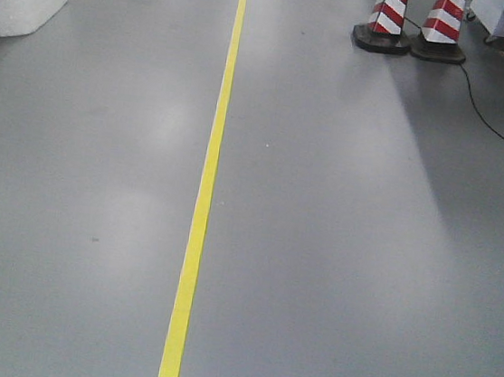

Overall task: Move and align brake pads A on conveyor
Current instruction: 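Turn the base away from the table holding both brake pads, then drive past the striped cones toward the black conveyor belt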

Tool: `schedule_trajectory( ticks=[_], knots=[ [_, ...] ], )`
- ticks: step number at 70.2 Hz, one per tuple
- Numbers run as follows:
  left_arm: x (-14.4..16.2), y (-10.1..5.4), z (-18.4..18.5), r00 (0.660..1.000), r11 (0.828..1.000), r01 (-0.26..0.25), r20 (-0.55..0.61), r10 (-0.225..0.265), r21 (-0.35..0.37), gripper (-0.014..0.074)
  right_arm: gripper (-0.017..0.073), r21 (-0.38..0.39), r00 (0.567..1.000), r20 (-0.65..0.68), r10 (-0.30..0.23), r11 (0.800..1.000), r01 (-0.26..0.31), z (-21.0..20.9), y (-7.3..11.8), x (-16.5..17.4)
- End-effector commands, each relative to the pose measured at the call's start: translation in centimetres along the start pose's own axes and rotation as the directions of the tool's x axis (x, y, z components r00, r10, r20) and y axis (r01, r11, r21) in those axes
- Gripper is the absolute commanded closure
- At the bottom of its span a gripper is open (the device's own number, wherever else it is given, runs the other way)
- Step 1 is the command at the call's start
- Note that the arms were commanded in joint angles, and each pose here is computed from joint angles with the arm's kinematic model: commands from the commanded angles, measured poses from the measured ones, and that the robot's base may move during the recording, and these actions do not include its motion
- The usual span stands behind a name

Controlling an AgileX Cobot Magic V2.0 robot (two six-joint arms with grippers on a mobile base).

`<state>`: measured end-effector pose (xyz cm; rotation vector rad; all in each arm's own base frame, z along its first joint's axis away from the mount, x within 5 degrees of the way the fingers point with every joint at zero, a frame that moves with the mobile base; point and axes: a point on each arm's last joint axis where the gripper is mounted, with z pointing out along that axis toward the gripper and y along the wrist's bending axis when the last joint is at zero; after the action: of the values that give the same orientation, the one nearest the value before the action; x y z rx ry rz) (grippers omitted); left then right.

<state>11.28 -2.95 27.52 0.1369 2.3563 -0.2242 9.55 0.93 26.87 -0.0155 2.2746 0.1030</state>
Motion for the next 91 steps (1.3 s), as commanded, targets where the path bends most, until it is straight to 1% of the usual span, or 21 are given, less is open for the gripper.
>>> schedule_trajectory(
  ticks=[1, 91],
  knots=[
    [-1.34, -0.24, -0.54, 0.995, 1.000, 0.008, 0.103, -0.009, 0.017, 0.0601, 0.0561, -0.001, 0.995, 0.103, -0.004, 1.000, 0.004, -0.51, 0.05, -1.48],
    [-1.35, -0.24, -0.50, 0.995, 1.000, 0.008, 0.102, -0.009, 0.017, 0.0601, 0.0561, -0.001, 0.995, 0.102, -0.004, 1.000, 0.004, -0.51, 0.05, -1.47]
  ],
)
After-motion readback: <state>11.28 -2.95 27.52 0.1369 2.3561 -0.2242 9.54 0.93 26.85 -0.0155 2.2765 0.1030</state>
